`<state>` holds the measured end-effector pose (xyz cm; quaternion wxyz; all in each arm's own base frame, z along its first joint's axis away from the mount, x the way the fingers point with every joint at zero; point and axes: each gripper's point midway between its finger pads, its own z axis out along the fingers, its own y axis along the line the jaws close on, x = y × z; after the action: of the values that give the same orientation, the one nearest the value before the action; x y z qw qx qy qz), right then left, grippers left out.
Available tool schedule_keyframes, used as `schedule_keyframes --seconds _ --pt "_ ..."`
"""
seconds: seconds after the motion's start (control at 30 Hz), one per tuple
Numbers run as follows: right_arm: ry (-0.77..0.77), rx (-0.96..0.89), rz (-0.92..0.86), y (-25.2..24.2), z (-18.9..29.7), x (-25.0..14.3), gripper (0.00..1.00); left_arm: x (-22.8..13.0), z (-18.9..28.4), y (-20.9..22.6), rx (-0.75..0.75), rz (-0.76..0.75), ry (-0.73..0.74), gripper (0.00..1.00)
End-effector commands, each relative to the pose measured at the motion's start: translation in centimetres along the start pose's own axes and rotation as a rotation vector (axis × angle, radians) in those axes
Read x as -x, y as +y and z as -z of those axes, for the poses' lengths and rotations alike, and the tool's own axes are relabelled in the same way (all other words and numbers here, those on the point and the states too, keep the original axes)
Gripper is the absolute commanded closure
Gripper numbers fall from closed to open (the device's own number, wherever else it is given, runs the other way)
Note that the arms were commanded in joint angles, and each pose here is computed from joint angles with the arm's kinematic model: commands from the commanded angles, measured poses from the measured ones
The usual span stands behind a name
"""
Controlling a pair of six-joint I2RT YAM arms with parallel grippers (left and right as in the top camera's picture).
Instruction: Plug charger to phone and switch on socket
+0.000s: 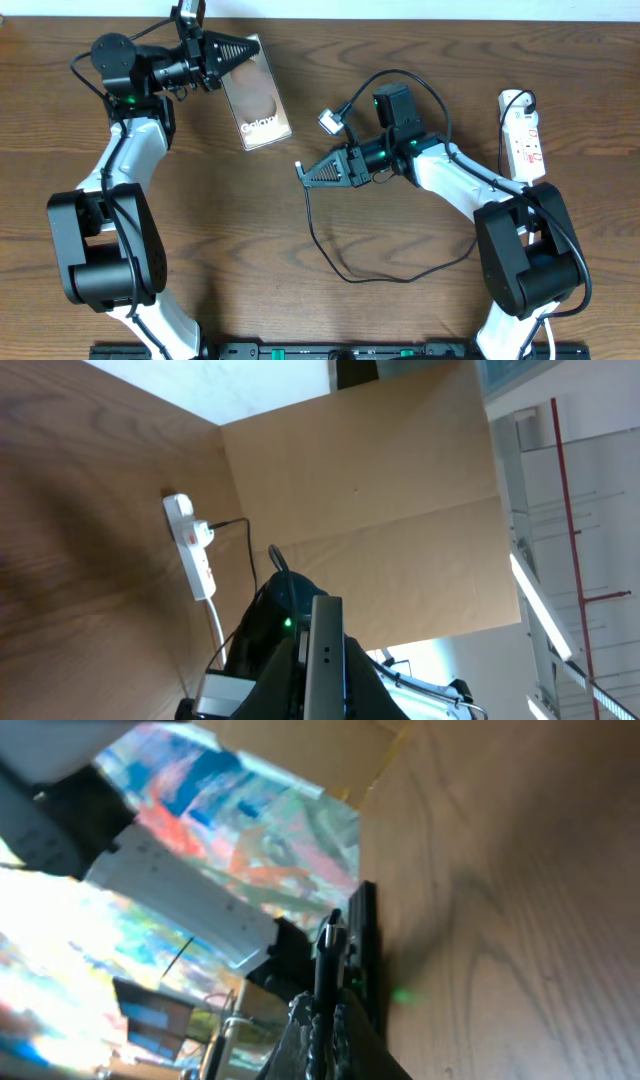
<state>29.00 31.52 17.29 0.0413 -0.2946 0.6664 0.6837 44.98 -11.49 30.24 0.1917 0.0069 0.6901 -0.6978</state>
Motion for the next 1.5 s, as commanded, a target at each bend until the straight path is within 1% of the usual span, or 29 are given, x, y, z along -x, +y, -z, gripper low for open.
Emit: schedule_keyframes --seconds 0.0,0.13,0.27,0.33,0.4,0.53,0.67,0.7,0.8,0.9,1.07,1.17,1.2,1.23,1.27,1.3,1.33,1.37,1.4,1.47 --pt "-0.057 -0.170 -0.130 -3.3 0.3 0.6 0.99 0.0 0.1 -1.1 -0.003 -0.025 0.008 0.93" --pt "-0.113 -0.378 -0.249 -7.0 1.4 0.3 0.99 0.0 0.1 -1.1 -0.003 -0.026 0.008 0.93" --pt "-0.161 -0.750 -0.454 -12.5 4.9 -2.5 0.99 0.0 0.1 -1.1 -0.003 -0.026 0.008 0.93" --pt "-0.152 -1.028 -0.581 -15.0 8.4 -5.8 0.99 0.0 0.1 -1.1 -0.003 -0.030 0.007 0.93" --pt "-0.135 -1.160 -0.655 -15.6 10.2 -7.8 0.99 0.0 0.1 -1.1 -0.003 -0.038 0.007 0.93" --pt "-0.101 -1.303 -0.778 -15.4 12.2 -10.8 0.99 0.0 0.1 -1.1 -0.003 -0.041 0.007 0.92" --pt "-0.065 -1.319 -0.840 -14.8 12.4 -12.2 0.99 0.1 0.1 -1.1 -0.003 -0.041 0.004 0.93" --pt "-0.057 -1.350 -0.874 -14.6 12.7 -12.9 0.99 0.1 0.1 -1.1 -0.004 -0.041 0.002 0.93" --pt "-0.037 -1.463 -0.890 -14.5 13.7 -14.1 0.99 0.1 0.1 -1.1 -0.004 -0.041 0.000 0.93" --pt "-0.031 -1.505 -0.885 -14.7 13.5 -14.6 0.99 0.1 0.1 -1.1 -0.004 -0.041 0.000 0.93" --pt "0.027 -1.509 -0.929 -17.2 12.1 -16.6 0.99 0.1 0.1 -1.1 -0.004 -0.041 0.001 0.93" --pt "0.030 -1.486 -0.949 -17.5 12.0 -16.8 0.99 0.1 0.2 -1.1 -0.003 -0.041 0.003 0.92" --pt "0.027 -1.483 -0.954 -17.5 12.1 -16.8 0.96 0.1 0.3 -1.1 -0.003 -0.041 0.002 0.93" --pt "0.026 -1.481 -0.955 -17.5 12.1 -16.8 0.90 0.2 0.3 -1.1 -0.002 -0.041 0.000 0.93" --pt "0.026 -1.481 -0.955 -17.5 12.1 -16.8 0.87 0.2 0.4 -1.1 -0.002 -0.041 -0.002 0.93" --pt "0.026 -1.481 -0.955 -17.5 12.1 -16.8 0.79 0.3 0.5 -1.1 -0.001 -0.041 -0.004 0.93" --pt "0.027 -1.482 -0.955 -17.5 12.1 -16.8 0.76 0.3 0.5 -1.1 -0.001 -0.042 -0.004 0.93" --pt "0.027 -1.482 -0.955 -17.5 12.1 -16.8 0.68 0.3 0.6 -1.1 0.000 -0.042 -0.006 0.92" --pt "0.028 -1.482 -0.954 -17.5 12.0 -16.8 0.66 0.3 0.6 -1.1 0.000 -0.042 -0.006 0.93" --pt "0.028 -1.482 -0.954 -17.5 12.0 -16.8 0.66 0.3 0.6 -1.1 0.000 -0.042 -0.006 0.93"
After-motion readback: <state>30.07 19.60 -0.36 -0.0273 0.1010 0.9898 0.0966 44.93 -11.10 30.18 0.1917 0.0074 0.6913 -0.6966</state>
